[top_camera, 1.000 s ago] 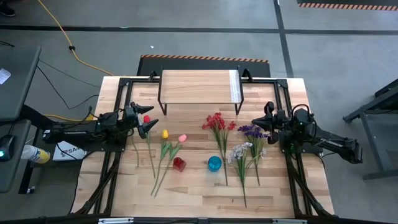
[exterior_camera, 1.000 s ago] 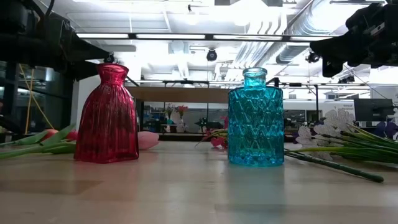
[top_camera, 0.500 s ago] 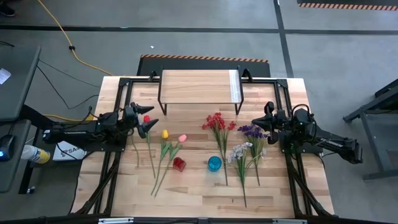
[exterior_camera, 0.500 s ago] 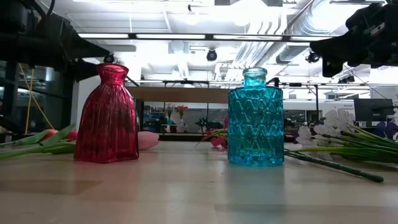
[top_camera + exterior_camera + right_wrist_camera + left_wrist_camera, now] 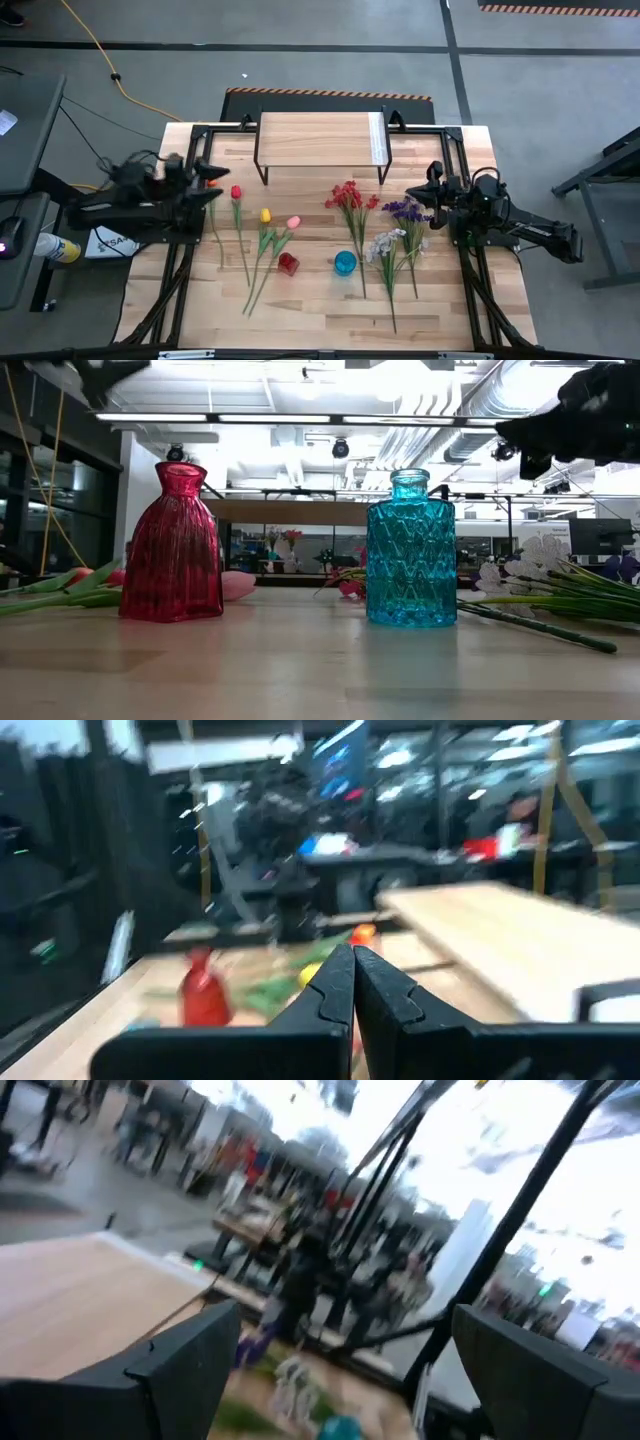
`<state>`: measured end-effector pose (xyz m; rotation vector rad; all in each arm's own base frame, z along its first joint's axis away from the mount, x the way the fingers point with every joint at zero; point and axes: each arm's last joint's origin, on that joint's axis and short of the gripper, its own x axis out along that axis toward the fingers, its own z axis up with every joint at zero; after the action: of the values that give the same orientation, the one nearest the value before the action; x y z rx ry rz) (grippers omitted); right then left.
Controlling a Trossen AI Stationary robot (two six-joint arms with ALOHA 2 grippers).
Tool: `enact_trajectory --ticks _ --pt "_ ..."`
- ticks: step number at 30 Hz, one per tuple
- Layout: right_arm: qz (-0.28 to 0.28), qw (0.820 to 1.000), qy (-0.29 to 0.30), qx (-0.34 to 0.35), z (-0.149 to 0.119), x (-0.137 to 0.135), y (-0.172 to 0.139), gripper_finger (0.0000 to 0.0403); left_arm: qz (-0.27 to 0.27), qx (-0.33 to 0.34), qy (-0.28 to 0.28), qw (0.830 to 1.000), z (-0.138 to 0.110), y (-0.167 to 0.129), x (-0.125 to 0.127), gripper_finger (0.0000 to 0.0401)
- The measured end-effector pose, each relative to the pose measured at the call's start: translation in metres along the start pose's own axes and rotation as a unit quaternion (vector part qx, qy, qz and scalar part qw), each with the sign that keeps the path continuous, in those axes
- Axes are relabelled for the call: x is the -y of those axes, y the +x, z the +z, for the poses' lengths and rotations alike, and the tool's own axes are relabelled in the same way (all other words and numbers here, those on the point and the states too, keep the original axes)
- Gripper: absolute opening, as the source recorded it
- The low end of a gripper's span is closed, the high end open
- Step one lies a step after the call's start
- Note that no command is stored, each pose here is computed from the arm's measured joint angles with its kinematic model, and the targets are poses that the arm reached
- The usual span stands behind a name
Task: Pick and place flowers into a vace then onto a shelf
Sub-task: Put the left red flower into the blue vase
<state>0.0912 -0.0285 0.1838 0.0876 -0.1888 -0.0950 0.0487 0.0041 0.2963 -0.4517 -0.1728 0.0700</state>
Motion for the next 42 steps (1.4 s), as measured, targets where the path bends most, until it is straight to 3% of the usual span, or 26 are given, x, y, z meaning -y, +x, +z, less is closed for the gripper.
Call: enact_trajectory --ticks 3,6,10,12,15,22,28,31,34,36,42 --pt "-0.004 0.996 0.047 0.076 0.014 -0.001 -0.001 0.0 0.045 -0.055 0.005 0.997 0.028 -0.008 0.012 0.0397" --pt "0.005 0.979 0.101 0.178 0.035 -0.004 -0.006 0.0 0.092 -0.107 0.01 0.99 0.051 -0.006 0.022 0.0397" --pt "0.013 0.93 0.129 0.343 0.072 -0.011 -0.022 0.0 0.124 -0.159 0.012 0.979 0.074 0.009 0.034 0.0397" --pt "0.031 0.91 0.124 0.393 0.088 -0.015 -0.03 0.0 0.132 -0.172 0.011 0.976 0.084 0.02 0.039 0.0397" --pt "0.062 0.905 0.096 0.411 0.11 -0.022 -0.037 0.0 0.138 -0.185 0.015 0.973 0.092 0.036 0.044 0.0397" --pt "0.112 0.913 0.019 0.393 0.167 -0.037 -0.042 0.0 0.153 -0.204 0.0 0.967 0.098 0.068 0.049 0.0397" --pt "0.112 0.904 -0.047 0.411 0.213 -0.044 -0.04 0.0 0.169 -0.234 -0.002 0.957 0.09 0.082 0.046 0.0397" --pt "0.098 0.902 -0.069 0.415 0.231 -0.045 -0.034 0.0 0.176 -0.264 -0.035 0.948 0.084 0.083 0.044 0.0397" --pt "0.094 0.901 -0.079 0.415 0.245 -0.045 -0.026 0.0 0.216 -0.31 -0.088 0.922 0.075 0.075 0.04 0.0397" --pt "0.093 0.902 -0.08 0.414 0.253 -0.045 -0.02 0.0 0.266 -0.347 -0.127 0.89 0.068 0.065 0.036 0.0397" --pt "0.086 0.906 -0.088 0.405 0.266 -0.042 -0.002 0.0 0.45 -0.416 -0.23 0.756 0.051 0.039 0.026 0.0397"
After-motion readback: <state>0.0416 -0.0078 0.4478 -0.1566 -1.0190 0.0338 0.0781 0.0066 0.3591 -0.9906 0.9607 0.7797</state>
